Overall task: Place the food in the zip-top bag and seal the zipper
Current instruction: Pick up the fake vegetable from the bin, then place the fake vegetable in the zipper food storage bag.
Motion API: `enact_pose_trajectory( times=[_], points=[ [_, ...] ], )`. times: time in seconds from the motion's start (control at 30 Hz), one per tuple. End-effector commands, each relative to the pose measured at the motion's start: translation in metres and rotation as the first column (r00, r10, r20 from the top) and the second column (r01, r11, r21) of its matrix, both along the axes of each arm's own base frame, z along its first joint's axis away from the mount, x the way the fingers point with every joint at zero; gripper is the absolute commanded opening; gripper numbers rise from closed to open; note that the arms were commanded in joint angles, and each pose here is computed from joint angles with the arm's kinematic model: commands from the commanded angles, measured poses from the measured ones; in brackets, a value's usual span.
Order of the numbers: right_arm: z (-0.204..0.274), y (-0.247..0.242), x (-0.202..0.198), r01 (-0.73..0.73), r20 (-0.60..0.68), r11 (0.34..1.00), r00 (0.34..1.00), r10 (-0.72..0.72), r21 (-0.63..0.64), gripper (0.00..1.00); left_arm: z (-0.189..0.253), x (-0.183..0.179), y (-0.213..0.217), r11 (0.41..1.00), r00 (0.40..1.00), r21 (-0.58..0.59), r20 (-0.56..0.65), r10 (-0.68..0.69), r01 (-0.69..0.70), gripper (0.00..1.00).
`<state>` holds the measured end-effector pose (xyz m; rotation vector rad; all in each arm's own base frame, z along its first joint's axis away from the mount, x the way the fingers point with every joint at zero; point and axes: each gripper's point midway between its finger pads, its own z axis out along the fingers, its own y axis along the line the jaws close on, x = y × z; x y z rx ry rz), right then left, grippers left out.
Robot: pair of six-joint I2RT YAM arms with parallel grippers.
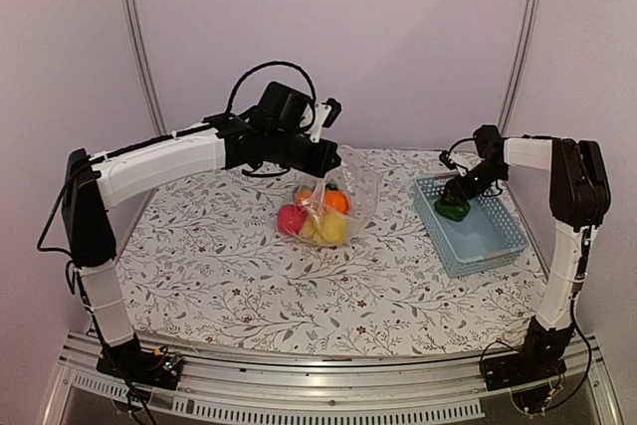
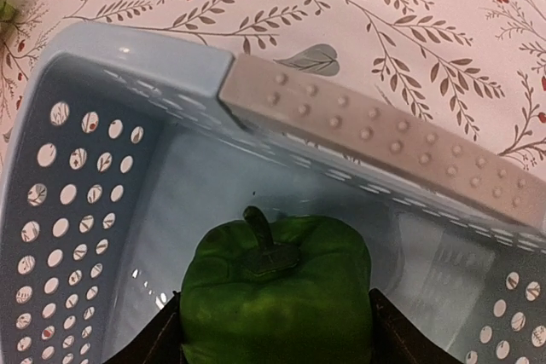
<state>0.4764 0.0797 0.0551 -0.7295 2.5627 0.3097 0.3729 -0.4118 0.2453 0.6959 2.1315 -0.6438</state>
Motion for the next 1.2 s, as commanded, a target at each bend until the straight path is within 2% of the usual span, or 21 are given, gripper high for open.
enact_pose_trajectory(
  times=[0.0, 0.17, 0.27, 0.4, 0.57, 0.67, 0.77, 1.0, 1.17],
  points=[
    [0.039, -0.009, -0.01, 0.031, 0.054, 0.999, 0.998, -0.033, 0.045, 0.59, -0.002, -0.003, -0.007, 1.0, 1.0, 0.003, -0.003, -0.005, 0.005, 0.0],
    [0.093, 0.015, -0.034, -0.046, 0.129, 0.983, 0.991, 0.023, 0.177, 0.54, -0.007, -0.001, -0.01, 1.0, 1.0, 0.0, -0.006, -0.004, 0.004, 0.0],
    [0.122, 0.037, -0.056, -0.121, 0.156, 0.952, 0.985, 0.079, 0.28, 0.51, -0.008, 0.0, -0.016, 1.0, 1.0, -0.01, -0.008, -0.01, 0.01, 0.0],
    [0.157, 0.063, -0.082, -0.231, 0.223, 0.911, 0.962, 0.161, 0.342, 0.49, -0.011, 0.002, -0.021, 1.0, 1.0, -0.022, -0.011, -0.011, 0.011, 0.0],
    [0.199, 0.107, -0.119, -0.392, 0.289, 0.817, 0.913, 0.288, 0.423, 0.49, -0.01, 0.003, -0.029, 0.999, 1.0, -0.046, -0.01, -0.022, 0.021, 0.0],
    [0.221, 0.133, -0.143, -0.51, 0.346, 0.745, 0.855, 0.385, 0.43, 0.49, -0.003, 0.005, -0.034, 0.998, 1.0, -0.065, 0.001, -0.027, 0.027, 0.0],
    [0.235, 0.147, -0.15, -0.552, 0.391, 0.737, 0.824, 0.41, 0.39, 0.49, 0.009, 0.005, -0.038, 0.995, 0.999, -0.089, 0.011, -0.038, 0.039, 0.0],
    [0.266, 0.173, -0.172, -0.636, 0.45, 0.658, 0.764, 0.462, 0.404, 0.49, 0.04, -0.004, -0.048, 0.992, 0.994, -0.108, 0.088, -0.058, 0.067, 0.0],
    [0.281, 0.186, -0.181, -0.68, 0.484, 0.615, 0.726, 0.488, 0.401, 0.49, 0.052, -0.012, -0.054, 0.985, 0.992, -0.136, 0.086, -0.091, 0.103, 0.0]
  ],
)
